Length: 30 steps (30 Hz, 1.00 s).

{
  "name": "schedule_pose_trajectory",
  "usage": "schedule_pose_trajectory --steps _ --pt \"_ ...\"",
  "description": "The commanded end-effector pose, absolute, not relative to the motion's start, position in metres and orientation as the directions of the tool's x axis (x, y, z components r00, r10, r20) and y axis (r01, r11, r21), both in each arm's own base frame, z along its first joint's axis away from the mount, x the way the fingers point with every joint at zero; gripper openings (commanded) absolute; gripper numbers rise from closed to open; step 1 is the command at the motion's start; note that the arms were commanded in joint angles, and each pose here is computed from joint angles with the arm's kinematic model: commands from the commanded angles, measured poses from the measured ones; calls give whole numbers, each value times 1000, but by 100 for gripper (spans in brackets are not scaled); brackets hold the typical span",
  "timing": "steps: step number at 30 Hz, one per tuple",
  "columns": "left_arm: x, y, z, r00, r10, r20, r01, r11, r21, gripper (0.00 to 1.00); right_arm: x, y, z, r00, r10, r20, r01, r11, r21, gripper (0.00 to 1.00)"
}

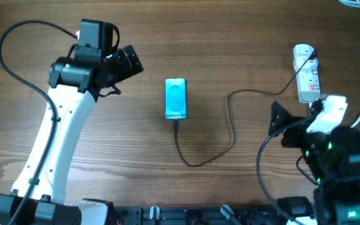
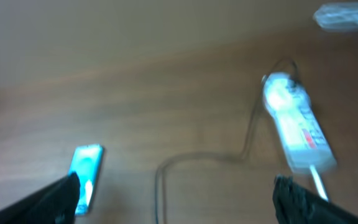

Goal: Plug charger to phone and switch on socket

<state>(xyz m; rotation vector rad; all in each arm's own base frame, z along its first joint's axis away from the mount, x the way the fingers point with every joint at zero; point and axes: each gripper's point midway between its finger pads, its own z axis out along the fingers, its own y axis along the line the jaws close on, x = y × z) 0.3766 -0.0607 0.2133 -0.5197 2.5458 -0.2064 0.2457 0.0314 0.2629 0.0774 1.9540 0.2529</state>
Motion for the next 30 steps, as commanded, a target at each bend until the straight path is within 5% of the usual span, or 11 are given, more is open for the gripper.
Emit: schedule_pose_trajectory --steps 1,17,30 --pt "377 -59 211 -783 -410 -469 -335 912 -237 100 241 55 243 -321 56 -946 -247 959 140 100" --pt "377 -59 211 -783 -410 -469 -335 912 -237 100 237 55 215 52 84 -995 -290 955 65 100" --pt "377 -59 211 -783 -410 -469 -335 912 -237 100 239 49 206 106 86 -991 -258 964 56 100"
